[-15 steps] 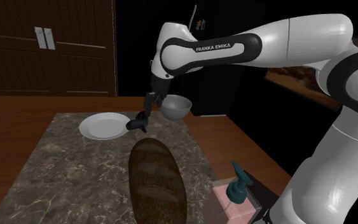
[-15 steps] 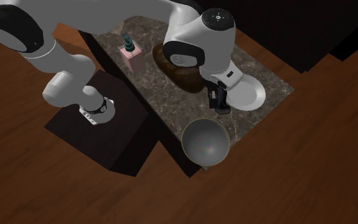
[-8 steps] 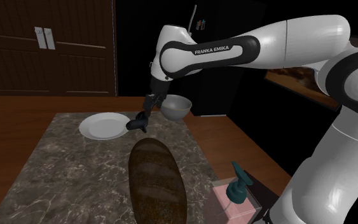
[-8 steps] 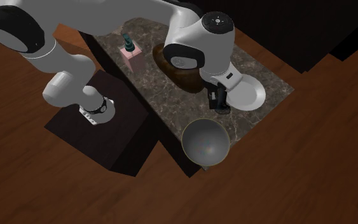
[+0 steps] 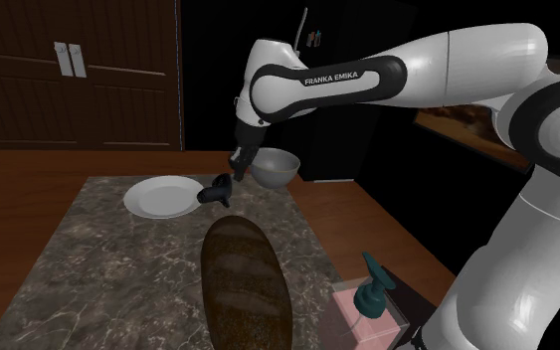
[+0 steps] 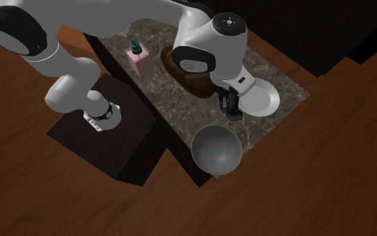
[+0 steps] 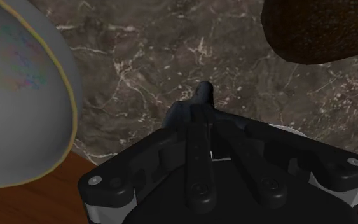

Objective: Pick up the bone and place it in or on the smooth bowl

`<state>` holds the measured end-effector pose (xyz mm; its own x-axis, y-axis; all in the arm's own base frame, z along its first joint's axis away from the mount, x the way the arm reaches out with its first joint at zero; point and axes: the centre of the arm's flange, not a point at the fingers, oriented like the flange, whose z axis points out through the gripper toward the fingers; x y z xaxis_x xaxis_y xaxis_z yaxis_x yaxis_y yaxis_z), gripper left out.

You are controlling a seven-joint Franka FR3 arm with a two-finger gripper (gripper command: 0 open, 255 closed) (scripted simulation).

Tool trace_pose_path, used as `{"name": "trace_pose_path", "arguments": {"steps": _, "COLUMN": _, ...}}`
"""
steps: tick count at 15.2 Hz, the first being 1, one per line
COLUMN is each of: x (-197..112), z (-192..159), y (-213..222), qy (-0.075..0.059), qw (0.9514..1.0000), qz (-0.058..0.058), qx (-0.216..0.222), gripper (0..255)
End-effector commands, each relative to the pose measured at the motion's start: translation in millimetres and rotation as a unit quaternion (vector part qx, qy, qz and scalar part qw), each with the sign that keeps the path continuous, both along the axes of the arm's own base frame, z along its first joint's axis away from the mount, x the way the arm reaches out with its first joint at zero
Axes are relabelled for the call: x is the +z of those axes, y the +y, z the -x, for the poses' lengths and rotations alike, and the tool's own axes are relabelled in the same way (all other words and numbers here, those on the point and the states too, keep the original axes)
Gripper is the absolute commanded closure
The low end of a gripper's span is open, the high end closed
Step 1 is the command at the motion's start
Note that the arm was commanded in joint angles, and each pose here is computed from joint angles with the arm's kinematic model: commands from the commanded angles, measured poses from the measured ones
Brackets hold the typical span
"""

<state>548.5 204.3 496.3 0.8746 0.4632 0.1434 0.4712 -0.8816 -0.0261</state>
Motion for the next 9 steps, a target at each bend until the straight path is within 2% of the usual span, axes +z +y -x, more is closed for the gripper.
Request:
{"name": "trace_pose_path", "arguments": {"steps": 1, "x": 0, "z": 0, "y": 0, "qy": 0.0, "qw": 1.0, "qz": 0.0, "qx": 0.0, "gripper": 255}}
{"name": "trace_pose_path", "arguments": {"steps": 3, "x": 0, "z": 0, "y": 0, "qy": 0.0, "qw": 1.0, "qz": 0.0, "qx": 0.0, "gripper": 255}}
{"name": "trace_pose_path", "arguments": {"steps": 4, "x": 0, "z": 0, "y": 0, "qy": 0.0, "qw": 1.0, "qz": 0.0, "qx": 0.0, "gripper": 0}}
{"name": "trace_pose_path", "arguments": {"steps": 5, "x": -8, "z": -4, "y": 4, "qy": -0.006, "qw": 0.9931, "qz": -0.024, "qx": -0.115, "gripper": 0}}
{"name": "trace_pose_path", "arguments": {"steps": 6, "x": -15, "z": -9, "y": 7, "qy": -0.012, "qw": 0.9723, "qz": -0.049, "qx": -0.228, "gripper": 0}}
{"name": "trace_pose_path", "arguments": {"steps": 7, "x": -22, "z": -14, "y": 9, "qy": -0.017, "qw": 0.9381, "qz": -0.072, "qx": -0.338, "gripper": 0}}
{"name": "trace_pose_path", "arguments": {"steps": 8, "x": -15, "z": -8, "y": 5, "qy": -0.015, "qw": 0.9792, "qz": -0.041, "qx": -0.198, "gripper": 0}}
{"name": "trace_pose_path", "arguments": {"steps": 9, "x": -15, "z": -8, "y": 5, "qy": -0.015, "qw": 0.9792, "qz": -0.041, "qx": -0.198, "gripper": 0}}
